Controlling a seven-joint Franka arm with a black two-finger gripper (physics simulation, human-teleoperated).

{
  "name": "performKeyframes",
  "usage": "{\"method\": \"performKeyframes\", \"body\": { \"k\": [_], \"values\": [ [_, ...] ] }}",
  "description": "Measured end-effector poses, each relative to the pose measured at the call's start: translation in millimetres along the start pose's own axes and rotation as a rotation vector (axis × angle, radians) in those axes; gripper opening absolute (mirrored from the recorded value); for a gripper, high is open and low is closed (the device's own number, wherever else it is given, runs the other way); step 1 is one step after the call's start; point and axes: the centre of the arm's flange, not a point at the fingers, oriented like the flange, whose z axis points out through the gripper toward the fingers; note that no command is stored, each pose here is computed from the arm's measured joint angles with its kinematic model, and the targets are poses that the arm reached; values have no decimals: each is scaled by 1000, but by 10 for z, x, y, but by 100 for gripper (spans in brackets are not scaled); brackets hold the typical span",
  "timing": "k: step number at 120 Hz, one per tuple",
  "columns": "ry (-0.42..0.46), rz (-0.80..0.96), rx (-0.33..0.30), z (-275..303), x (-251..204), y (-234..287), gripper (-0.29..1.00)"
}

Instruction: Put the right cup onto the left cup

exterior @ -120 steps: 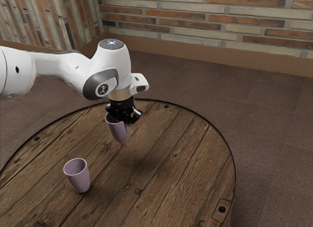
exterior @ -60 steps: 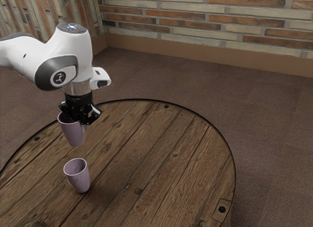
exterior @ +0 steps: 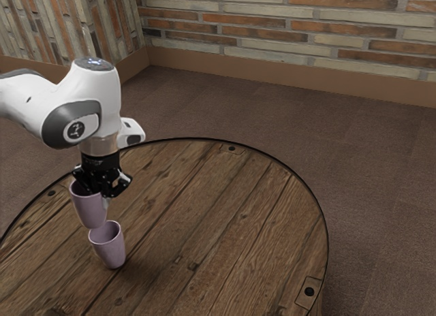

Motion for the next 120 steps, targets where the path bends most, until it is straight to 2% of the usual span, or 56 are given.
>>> {"method": "performKeyframes", "body": {
  "k": [47, 120],
  "values": [
    [16, -26, -26, 183, 23, 105, -8],
    [6, -53, -30, 385, 14, 150, -8]
  ]
}}
